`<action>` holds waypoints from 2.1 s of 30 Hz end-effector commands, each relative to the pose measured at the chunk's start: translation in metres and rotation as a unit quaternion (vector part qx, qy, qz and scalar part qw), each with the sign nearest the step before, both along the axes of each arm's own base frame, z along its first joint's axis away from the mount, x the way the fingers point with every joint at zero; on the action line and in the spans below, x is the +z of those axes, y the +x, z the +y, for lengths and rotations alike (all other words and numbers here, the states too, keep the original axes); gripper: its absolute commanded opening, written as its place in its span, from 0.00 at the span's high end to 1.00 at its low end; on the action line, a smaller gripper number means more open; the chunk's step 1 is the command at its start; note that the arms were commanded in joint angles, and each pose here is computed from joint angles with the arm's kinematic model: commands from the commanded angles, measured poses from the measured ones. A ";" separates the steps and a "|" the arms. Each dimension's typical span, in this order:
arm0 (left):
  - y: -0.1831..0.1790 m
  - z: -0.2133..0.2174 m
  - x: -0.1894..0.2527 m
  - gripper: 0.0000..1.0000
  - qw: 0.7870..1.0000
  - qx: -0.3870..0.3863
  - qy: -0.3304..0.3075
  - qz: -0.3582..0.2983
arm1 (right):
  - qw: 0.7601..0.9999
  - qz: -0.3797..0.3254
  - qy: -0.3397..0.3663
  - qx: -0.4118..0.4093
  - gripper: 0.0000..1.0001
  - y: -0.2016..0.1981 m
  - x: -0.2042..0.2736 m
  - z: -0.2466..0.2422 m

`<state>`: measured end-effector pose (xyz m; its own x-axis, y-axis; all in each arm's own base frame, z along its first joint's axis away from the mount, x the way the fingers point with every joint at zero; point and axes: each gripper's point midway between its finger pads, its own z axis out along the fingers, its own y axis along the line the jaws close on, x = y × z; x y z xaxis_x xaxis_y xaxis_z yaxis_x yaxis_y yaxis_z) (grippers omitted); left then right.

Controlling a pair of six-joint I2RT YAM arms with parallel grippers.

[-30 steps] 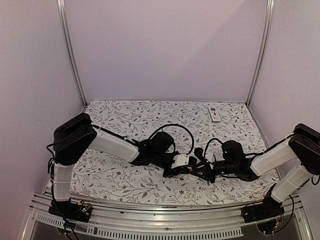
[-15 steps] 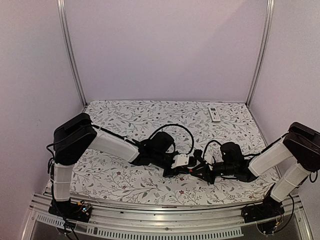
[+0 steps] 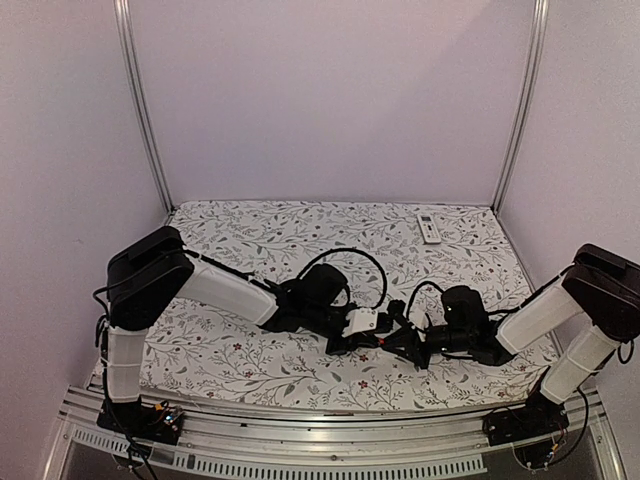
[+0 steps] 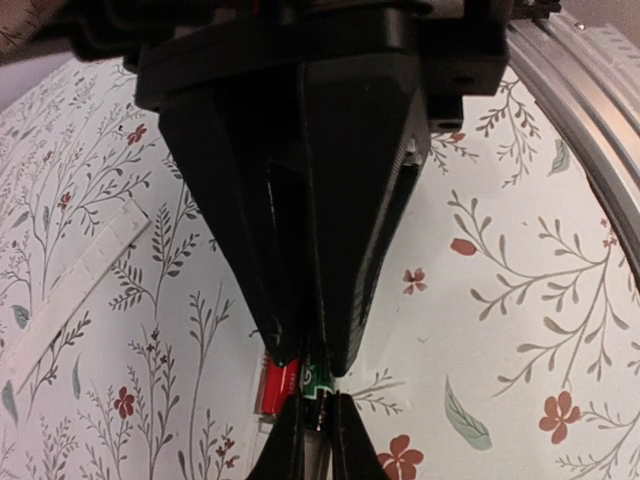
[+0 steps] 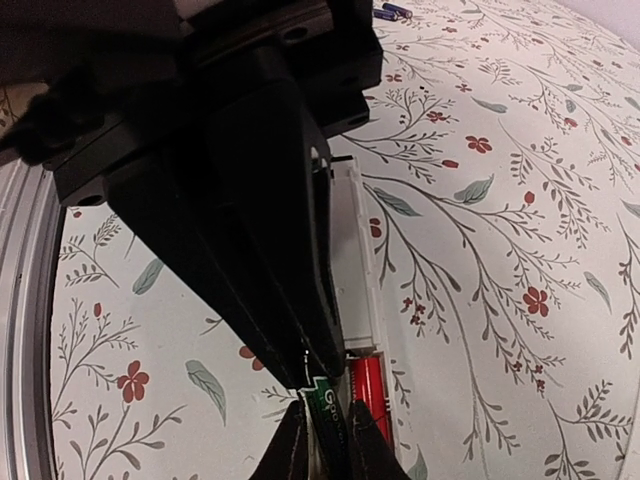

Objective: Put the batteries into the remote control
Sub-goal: Place the battery in the battery compartment, then load the battery into the battery compartment.

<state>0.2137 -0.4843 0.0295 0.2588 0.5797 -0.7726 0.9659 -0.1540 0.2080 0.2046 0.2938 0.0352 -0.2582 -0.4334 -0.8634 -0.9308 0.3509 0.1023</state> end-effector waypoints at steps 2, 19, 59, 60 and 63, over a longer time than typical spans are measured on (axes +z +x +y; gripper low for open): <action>0.003 0.021 -0.033 0.94 0.998 0.028 0.050 0.020 | 0.999 0.018 -0.028 0.005 0.87 -0.010 -0.019 -0.007; 0.002 0.023 -0.009 0.78 0.999 0.038 0.014 0.013 | 0.999 0.024 -0.033 0.004 0.92 -0.011 -0.021 -0.009; 0.002 0.015 -0.004 0.98 0.996 0.072 -0.018 0.054 | 0.999 0.037 -0.038 0.002 0.93 -0.012 -0.025 -0.008; 0.002 0.014 -0.005 0.98 0.996 0.072 -0.016 0.055 | 0.999 0.036 -0.037 0.002 0.93 -0.011 -0.024 -0.008; 0.003 0.013 -0.006 0.98 0.996 0.072 -0.016 0.055 | 0.999 0.037 -0.038 0.003 0.93 -0.012 -0.024 -0.008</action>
<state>0.2116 -0.4705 0.0326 0.1031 0.5640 -0.8193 0.9935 -0.0188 0.1121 0.2045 0.2942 0.0335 -0.2496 -0.4413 -0.8619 -0.9332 0.3473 0.0925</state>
